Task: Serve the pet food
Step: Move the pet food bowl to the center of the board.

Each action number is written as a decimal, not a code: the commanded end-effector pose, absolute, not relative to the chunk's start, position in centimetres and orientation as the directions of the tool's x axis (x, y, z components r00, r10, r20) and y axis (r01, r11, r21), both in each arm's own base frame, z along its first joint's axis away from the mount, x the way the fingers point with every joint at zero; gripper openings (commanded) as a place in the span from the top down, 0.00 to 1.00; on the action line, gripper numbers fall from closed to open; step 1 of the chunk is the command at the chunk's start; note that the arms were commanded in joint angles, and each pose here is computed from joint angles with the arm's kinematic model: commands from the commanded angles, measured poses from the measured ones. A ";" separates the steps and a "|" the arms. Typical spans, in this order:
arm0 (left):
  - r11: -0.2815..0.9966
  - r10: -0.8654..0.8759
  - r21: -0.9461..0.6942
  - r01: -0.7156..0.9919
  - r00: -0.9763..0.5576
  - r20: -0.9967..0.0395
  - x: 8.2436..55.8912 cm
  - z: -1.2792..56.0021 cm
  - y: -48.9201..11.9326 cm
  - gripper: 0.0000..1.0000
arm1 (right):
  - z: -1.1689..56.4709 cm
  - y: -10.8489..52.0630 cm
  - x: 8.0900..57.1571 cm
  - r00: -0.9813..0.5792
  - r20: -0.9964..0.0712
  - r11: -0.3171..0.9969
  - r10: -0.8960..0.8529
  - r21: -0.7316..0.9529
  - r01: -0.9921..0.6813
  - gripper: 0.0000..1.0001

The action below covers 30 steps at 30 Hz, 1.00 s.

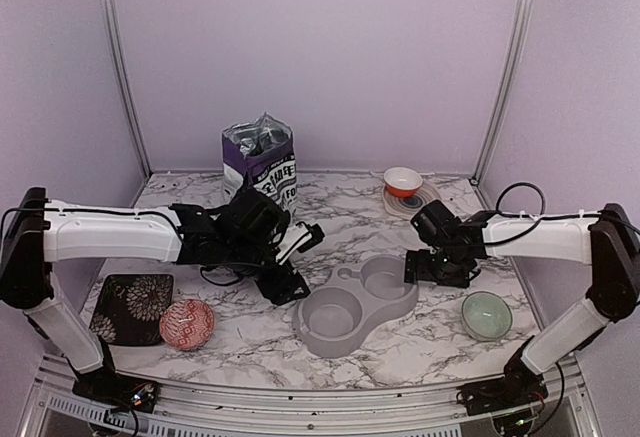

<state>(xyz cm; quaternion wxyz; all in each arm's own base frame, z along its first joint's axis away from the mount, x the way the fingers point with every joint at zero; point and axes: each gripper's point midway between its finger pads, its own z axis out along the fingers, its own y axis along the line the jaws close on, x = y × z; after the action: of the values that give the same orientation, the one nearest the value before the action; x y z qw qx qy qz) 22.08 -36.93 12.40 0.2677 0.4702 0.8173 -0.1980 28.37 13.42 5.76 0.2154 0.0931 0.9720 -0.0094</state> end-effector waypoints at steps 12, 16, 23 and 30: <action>0.529 0.677 -0.054 0.847 -0.460 -0.574 24.7 10.6 -39.5 0.29 | 7.7 13.4 29.9 -0.841 -0.496 0.976 0.217 0.114 0.185 0.00; 0.523 0.694 -0.069 0.849 -0.472 -0.543 24.7 8.9 -40.2 0.31 | 7.7 13.6 29.9 -0.840 -0.496 0.975 0.220 0.130 0.180 0.01; 0.548 0.726 -0.034 0.836 -0.495 -0.478 25.6 5.2 -40.1 0.43 | 8.0 13.6 30.0 -0.833 -0.509 0.976 0.215 0.144 0.164 0.01; 0.536 0.749 -0.041 0.843 -0.498 -0.436 25.4 2.8 -40.2 0.60 | 8.1 13.5 30.2 -0.833 -0.509 0.975 0.216 0.158 0.156 0.02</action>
<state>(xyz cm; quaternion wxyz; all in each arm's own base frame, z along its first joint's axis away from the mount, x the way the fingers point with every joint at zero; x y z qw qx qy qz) 25.43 -40.28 3.73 0.1993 0.4595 0.8546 -0.1371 29.59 13.51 7.29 0.2572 0.0977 0.9606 0.0407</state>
